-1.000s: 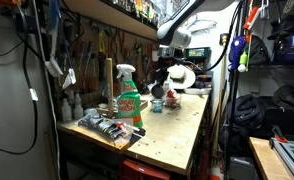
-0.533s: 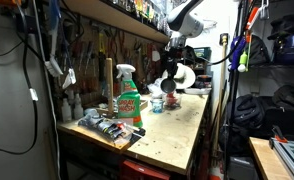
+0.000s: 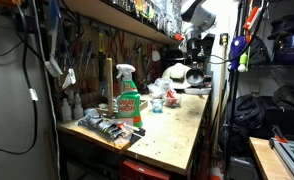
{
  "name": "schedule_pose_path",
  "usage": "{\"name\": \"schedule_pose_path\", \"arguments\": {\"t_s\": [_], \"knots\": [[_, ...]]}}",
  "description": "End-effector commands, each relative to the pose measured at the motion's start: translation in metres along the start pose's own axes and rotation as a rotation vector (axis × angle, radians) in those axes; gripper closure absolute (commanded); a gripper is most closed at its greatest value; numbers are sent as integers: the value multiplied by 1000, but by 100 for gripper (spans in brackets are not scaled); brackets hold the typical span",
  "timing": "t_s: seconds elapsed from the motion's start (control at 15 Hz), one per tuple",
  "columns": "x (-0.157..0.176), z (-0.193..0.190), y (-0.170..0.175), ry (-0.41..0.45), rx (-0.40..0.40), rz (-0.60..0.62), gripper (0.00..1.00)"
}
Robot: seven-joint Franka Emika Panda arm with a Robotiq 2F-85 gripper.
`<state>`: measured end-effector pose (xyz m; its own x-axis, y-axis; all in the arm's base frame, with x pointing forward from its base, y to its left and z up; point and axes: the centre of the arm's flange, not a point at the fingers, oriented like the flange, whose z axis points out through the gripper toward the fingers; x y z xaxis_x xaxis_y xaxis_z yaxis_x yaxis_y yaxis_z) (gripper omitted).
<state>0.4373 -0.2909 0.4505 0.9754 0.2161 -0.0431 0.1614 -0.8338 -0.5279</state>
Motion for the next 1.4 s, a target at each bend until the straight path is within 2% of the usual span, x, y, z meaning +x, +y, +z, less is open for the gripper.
{"name": "schedule_pose_path", "arguments": {"t_s": [0.0,0.4,0.53,0.6,0.67,1.13,1.2,1.33], "knots": [[15,-6,32,-65,133,-16,86],[63,38,93,-161,329,9,86],[65,52,118,-158,330,-21,86],[52,61,85,-158,291,-2,86],[54,68,95,-165,299,1,61],[56,60,88,-155,288,-13,61],[56,60,88,-155,288,-13,86],[51,68,94,-125,295,-16,86]]}}
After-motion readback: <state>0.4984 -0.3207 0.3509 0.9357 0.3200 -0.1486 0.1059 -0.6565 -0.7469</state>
